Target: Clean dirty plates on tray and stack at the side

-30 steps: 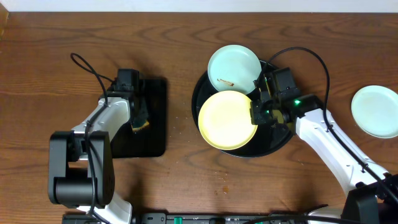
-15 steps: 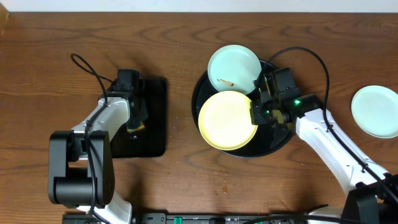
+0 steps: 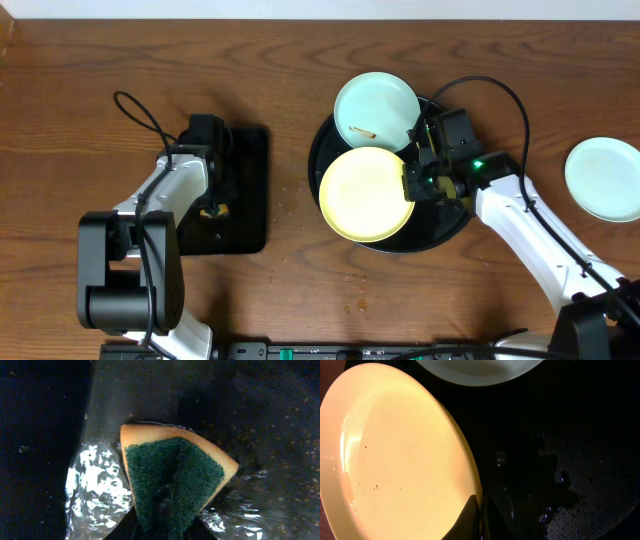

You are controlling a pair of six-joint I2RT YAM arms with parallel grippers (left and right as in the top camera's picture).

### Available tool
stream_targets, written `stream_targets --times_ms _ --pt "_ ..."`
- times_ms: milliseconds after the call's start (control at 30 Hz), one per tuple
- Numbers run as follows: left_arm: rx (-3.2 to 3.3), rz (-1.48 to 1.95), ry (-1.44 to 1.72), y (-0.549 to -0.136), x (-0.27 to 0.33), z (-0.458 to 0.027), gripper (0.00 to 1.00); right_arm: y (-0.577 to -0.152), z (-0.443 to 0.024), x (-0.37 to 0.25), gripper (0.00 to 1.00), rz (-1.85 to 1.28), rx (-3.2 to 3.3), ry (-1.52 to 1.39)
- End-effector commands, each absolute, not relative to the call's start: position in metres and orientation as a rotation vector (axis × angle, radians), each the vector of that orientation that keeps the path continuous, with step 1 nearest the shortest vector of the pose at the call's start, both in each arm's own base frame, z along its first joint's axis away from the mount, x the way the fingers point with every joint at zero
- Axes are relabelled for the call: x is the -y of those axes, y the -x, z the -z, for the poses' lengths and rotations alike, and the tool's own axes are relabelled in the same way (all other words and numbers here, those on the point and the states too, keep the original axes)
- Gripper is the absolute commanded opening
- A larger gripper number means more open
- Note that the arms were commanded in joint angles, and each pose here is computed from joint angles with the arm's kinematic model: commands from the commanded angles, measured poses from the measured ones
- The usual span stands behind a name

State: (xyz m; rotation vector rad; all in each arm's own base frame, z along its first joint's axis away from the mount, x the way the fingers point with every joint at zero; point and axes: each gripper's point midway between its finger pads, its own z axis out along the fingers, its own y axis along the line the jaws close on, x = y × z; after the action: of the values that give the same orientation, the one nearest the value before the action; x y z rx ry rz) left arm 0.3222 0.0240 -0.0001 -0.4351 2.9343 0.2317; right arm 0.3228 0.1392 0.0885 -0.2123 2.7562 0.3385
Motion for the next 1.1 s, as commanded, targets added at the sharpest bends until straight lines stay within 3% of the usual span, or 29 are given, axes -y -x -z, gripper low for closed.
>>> stream_targets --times_ms 0,433,667,1033,1067 --pt "-2.943 -0.215 0.441 -0.320 -0.023 -0.001 0.20 -0.323 -0.090 -0.139 0.01 -0.349 -2.750 0.222" --pt "-2.609 -0.015 0.413 -0.356 -0.010 -0.113 0.20 -0.322 -0.089 -0.139 0.04 -0.359 -2.759 0.174" --pt "-2.509 0.690 0.271 -0.359 0.096 -0.164 0.19 -0.322 -0.089 -0.139 0.04 -0.359 -2.759 0.174" --pt "-2.516 0.946 -0.101 -0.322 0.243 -0.168 0.19 -0.323 -0.089 -0.139 0.01 -0.360 -2.757 0.175" --pt "-2.501 0.963 -0.134 -0.320 0.253 -0.170 0.15 -0.323 -0.089 -0.139 0.01 -0.359 -2.758 0.176"
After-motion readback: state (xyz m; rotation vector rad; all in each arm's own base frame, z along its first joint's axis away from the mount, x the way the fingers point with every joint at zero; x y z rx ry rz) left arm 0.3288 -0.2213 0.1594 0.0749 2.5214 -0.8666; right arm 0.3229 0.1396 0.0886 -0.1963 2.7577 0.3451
